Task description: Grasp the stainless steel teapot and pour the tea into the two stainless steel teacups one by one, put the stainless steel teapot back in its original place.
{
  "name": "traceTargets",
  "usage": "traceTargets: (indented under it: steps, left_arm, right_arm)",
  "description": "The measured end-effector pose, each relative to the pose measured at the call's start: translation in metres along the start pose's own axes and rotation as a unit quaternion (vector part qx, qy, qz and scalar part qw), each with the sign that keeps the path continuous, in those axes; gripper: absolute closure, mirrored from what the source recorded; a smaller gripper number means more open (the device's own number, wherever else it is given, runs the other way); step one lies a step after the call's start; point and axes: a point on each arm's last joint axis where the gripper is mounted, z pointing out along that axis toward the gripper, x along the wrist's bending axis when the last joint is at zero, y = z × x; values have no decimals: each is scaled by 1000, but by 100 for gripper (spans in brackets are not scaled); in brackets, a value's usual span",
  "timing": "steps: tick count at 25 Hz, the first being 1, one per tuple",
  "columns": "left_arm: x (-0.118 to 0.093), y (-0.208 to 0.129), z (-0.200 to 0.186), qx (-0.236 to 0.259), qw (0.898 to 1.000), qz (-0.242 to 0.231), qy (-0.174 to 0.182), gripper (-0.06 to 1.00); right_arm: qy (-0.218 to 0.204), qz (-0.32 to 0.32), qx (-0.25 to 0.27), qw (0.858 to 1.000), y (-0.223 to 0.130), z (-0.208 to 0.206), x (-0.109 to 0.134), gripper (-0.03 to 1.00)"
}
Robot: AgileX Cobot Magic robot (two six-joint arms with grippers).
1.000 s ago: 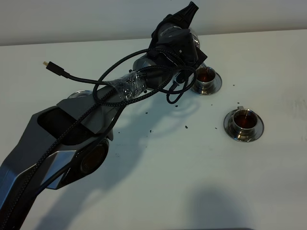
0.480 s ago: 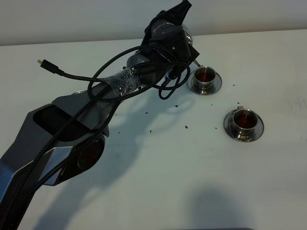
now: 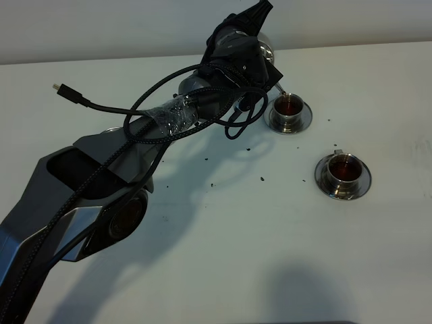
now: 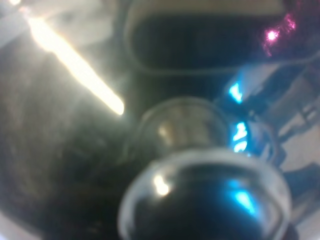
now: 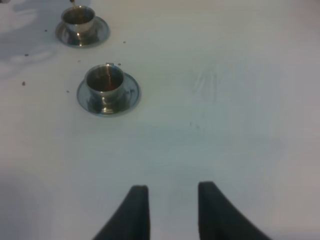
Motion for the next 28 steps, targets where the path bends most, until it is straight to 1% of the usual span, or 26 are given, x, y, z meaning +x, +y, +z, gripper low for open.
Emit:
traceTargets:
  steps: [10,17,28]
  left_arm:
    - [3,2,0,-8,1000,11,17,72]
    - [4,1,0,-7,999,28,25,72]
    - [6,2,0,-8,999,34,32,72]
  right_arm:
    - [0,0,0,1000,0,0,0,73]
    - [0,0,0,1000,0,0,0,73]
    - [0,0,0,1000,0,0,0,73]
